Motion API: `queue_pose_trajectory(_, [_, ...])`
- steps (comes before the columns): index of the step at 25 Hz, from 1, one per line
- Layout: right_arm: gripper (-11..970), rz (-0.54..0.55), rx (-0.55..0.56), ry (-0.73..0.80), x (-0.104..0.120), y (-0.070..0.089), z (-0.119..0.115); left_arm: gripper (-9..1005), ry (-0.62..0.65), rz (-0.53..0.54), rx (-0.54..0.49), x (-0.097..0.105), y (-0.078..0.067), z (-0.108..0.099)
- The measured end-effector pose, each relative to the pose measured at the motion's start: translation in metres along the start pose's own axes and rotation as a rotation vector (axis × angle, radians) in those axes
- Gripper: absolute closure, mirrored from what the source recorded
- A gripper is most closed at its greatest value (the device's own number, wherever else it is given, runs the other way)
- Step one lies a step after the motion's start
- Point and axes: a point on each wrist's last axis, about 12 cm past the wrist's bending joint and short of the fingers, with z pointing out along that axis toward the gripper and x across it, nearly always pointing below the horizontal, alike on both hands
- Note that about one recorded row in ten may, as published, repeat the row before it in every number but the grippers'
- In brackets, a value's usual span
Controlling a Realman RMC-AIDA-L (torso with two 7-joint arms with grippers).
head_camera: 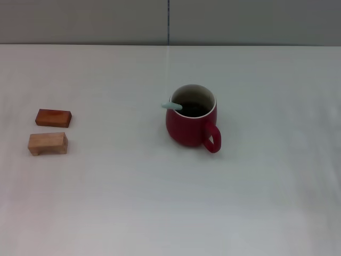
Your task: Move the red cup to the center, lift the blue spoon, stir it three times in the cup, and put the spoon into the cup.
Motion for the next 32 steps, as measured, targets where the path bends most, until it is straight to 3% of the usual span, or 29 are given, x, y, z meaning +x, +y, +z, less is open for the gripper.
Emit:
queue_pose_trajectory(4, [492, -0.002, 0.002, 0.004, 0.001, -0.001, -0.002, 362, 0.016, -0.005, -0.012, 0.003, 0.001, -0.001])
queue_pose_trajectory(12, [467, 0.003, 0.035, -0.009, 0.000, -0.007, -0.003, 164, 0.015, -0.012, -0.024, 0.003, 0.003, -0.002])
queue_pose_trajectory(16, [454, 0.006, 0.061, -0.029, -0.002, -0.010, -0.006, 154, 0.013, -0.012, -0.023, 0.003, 0.002, -0.002])
queue_pose_trajectory(21, [302, 0.006, 0.079, -0.030, -0.001, -0.014, -0.008, 152, 0.009, -0.018, -0.037, 0.003, 0.004, -0.003])
queue_pose_trajectory(32, [302, -0.001, 0.085, -0.022, -0.001, -0.015, -0.007, 152, -0.013, -0.042, -0.057, 0.003, 0.004, -0.004])
